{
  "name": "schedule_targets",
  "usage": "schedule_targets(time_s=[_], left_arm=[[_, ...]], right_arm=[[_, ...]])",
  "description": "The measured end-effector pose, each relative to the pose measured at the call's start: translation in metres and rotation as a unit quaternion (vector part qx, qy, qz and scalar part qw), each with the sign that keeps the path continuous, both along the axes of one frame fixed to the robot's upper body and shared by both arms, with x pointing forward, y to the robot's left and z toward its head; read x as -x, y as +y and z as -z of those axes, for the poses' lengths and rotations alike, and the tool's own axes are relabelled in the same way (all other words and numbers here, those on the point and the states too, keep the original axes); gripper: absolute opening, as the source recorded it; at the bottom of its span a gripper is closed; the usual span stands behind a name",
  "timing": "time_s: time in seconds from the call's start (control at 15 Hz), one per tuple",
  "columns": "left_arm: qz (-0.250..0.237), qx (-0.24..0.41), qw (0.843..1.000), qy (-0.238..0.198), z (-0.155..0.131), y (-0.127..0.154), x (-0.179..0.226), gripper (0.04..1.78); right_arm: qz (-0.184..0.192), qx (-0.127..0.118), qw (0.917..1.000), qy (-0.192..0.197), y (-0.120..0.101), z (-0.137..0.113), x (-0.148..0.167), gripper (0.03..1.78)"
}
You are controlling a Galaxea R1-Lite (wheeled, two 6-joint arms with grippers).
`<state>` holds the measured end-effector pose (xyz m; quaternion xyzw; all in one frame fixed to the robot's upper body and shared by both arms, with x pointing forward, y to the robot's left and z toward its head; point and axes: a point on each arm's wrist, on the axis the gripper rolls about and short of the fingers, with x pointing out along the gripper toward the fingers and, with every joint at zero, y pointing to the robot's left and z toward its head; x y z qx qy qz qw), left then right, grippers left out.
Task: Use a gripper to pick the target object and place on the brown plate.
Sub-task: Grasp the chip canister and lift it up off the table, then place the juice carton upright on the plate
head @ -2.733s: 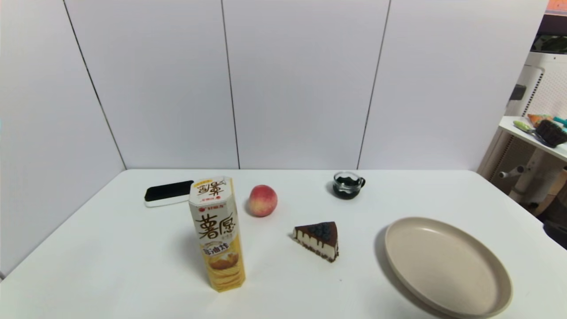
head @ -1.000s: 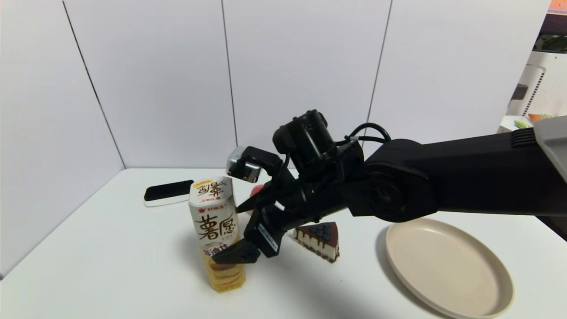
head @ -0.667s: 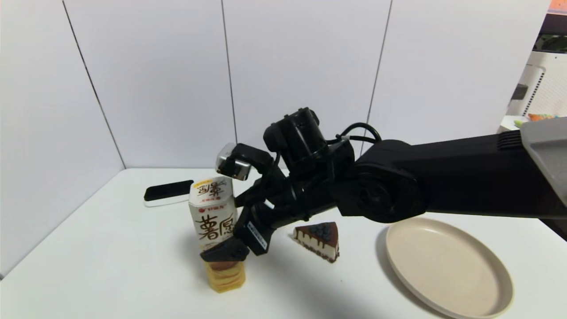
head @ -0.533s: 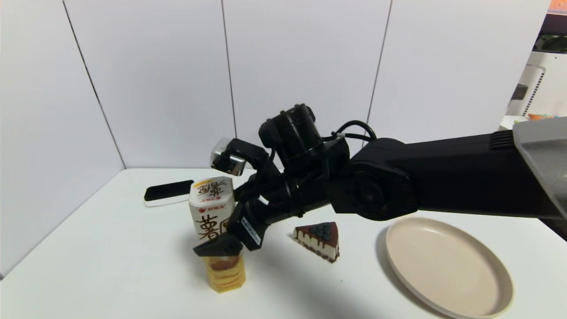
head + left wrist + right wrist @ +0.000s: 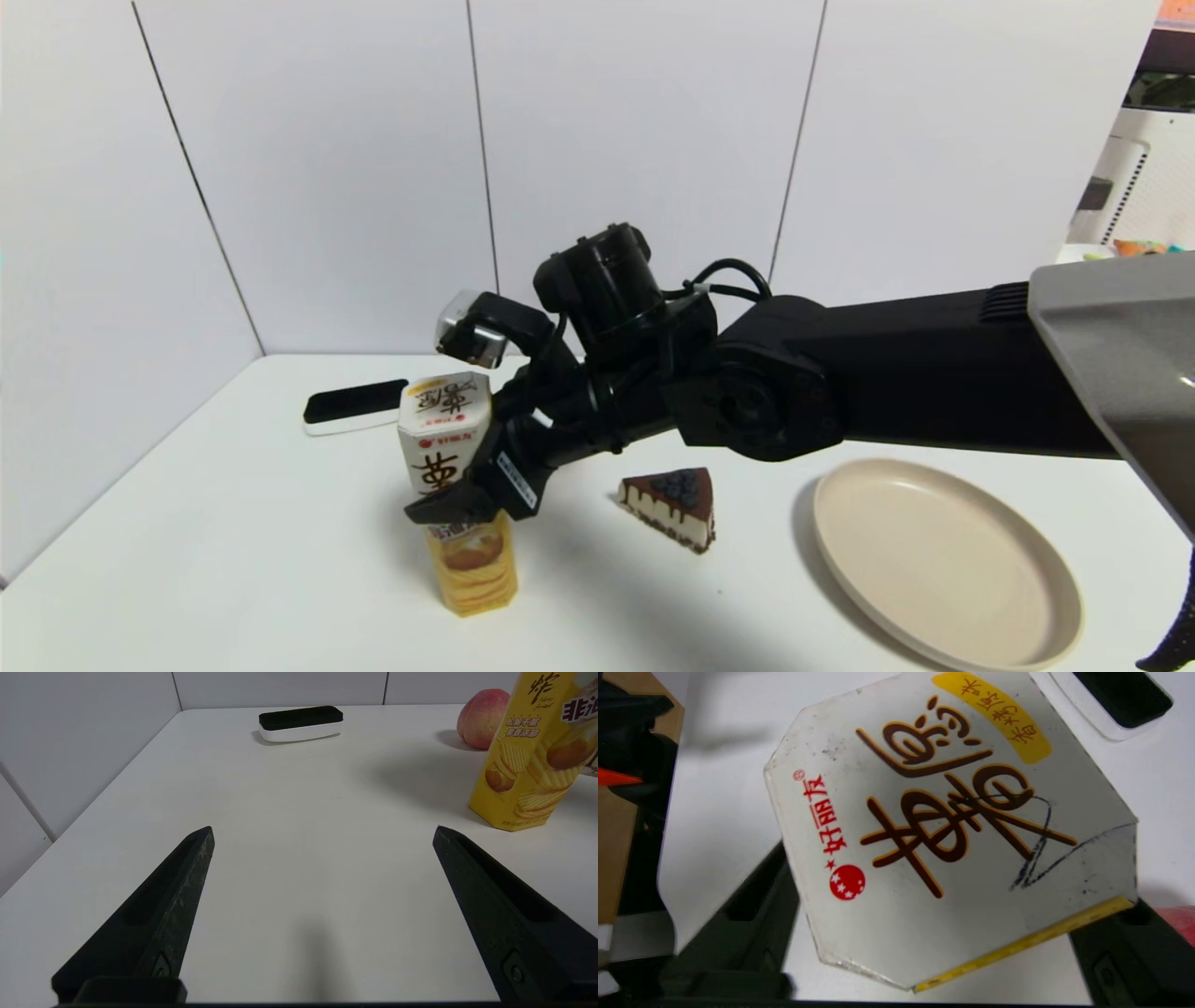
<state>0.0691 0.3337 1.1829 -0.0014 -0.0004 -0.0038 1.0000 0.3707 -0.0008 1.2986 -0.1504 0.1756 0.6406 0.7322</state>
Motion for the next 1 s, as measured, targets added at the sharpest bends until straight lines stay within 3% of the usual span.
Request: schedule_targets(time_s=[0.2, 0.33, 0.67, 0.87, 1.0], left_arm=[[0.0, 0.0, 1.0, 0.0, 0.0, 0.0, 0.0, 1.69], [0.0, 0.0, 1.0, 0.0, 0.0, 0.0, 0.0, 1.69], [0.0, 0.0, 1.0, 0.0, 0.0, 0.0, 0.0, 1.69], [0.0, 0.0, 1.0, 0.0, 0.0, 0.0, 0.0, 1.69], [0.0, 0.0, 1.0, 0.0, 0.0, 0.0, 0.0, 1.69]], right_arm=[[0.0, 0.001, 1.0, 0.001, 0.0, 0.001, 0.0, 1.06], [0.001, 0.001, 1.0, 0.003, 0.0, 0.001, 0.0, 0.9], [0.014, -0.002, 0.9999, 0.003, -0.013, -0.01, 0.0, 0.87], [0.054, -0.016, 0.9984, 0.001, -0.046, -0.033, -0.004, 0.87], [0.102, -0.02, 0.9946, -0.005, -0.085, -0.048, -0.007, 0.87]])
